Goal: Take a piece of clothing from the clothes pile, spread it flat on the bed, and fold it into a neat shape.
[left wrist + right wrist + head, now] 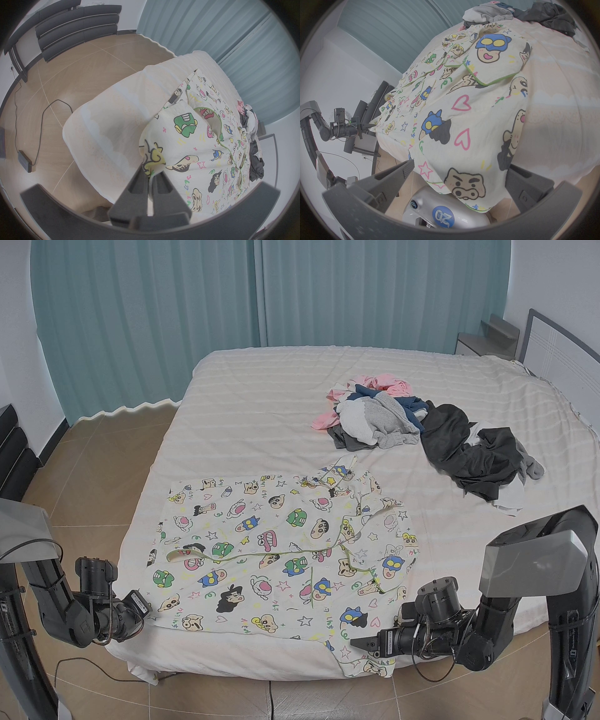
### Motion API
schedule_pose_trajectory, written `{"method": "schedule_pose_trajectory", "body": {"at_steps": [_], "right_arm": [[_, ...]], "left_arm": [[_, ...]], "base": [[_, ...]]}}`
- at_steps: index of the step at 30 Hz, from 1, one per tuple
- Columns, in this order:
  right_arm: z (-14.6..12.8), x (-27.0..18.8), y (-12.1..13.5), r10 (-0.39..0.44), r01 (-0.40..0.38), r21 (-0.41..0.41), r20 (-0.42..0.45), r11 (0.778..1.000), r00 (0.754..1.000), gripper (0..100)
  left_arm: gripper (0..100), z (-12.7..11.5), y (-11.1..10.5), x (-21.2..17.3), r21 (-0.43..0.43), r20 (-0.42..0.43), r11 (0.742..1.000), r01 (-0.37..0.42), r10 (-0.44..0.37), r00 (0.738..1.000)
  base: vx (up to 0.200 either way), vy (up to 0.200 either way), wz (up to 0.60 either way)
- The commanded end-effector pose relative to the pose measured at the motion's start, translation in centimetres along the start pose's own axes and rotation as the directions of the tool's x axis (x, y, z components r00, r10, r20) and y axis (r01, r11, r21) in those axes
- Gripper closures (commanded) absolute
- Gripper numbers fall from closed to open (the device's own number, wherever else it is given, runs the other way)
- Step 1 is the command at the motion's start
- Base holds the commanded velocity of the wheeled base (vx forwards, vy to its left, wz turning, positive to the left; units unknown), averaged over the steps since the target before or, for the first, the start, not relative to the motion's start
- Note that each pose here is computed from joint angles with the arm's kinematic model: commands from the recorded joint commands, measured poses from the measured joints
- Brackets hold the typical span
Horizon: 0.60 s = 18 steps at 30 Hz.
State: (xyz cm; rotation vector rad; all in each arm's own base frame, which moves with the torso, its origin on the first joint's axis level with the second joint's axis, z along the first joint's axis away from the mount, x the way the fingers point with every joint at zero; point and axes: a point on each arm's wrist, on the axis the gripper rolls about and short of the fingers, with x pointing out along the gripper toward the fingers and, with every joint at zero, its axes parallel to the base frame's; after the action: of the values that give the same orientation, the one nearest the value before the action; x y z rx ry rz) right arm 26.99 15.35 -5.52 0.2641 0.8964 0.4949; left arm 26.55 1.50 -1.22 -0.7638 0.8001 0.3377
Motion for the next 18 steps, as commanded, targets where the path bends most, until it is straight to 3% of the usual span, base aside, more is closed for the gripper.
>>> {"method": "schedule_pose_trajectory", "body": {"at_steps": [1,4,5,18], "right_arm": [[-0.4,0.8,-0.1,-0.005,0.005,-0.003,-0.014,1.0,1.0,0],[-0.4,0.8,0.0,-0.002,0.002,-0.004,-0.014,1.0,1.0,0],[-0.4,0.8,0.0,-0.001,0.001,-0.004,-0.012,1.0,1.0,100],[-0.2,-1.1,-0.4,-0.026,0.026,0.014,-0.005,1.0,1.0,100]], "left_arm": [[100,0.0,0.0,0.0,0.0,-0.001,1.0,-0.001,0.001,1.0],[100,0.0,0.1,0.1,-0.001,-0.001,1.0,-0.003,0.003,1.0],[100,0.0,0.1,0.1,-0.003,-0.001,1.0,-0.003,0.003,1.0],[100,-0.5,0.4,-0.3,0.02,-0.015,1.0,-0.017,0.017,1.0]], "base": [[0.0,0.0,0.0],[0.0,0.0,0.0],[0.0,0.0,0.0],[0.0,0.0,0.0]]}}
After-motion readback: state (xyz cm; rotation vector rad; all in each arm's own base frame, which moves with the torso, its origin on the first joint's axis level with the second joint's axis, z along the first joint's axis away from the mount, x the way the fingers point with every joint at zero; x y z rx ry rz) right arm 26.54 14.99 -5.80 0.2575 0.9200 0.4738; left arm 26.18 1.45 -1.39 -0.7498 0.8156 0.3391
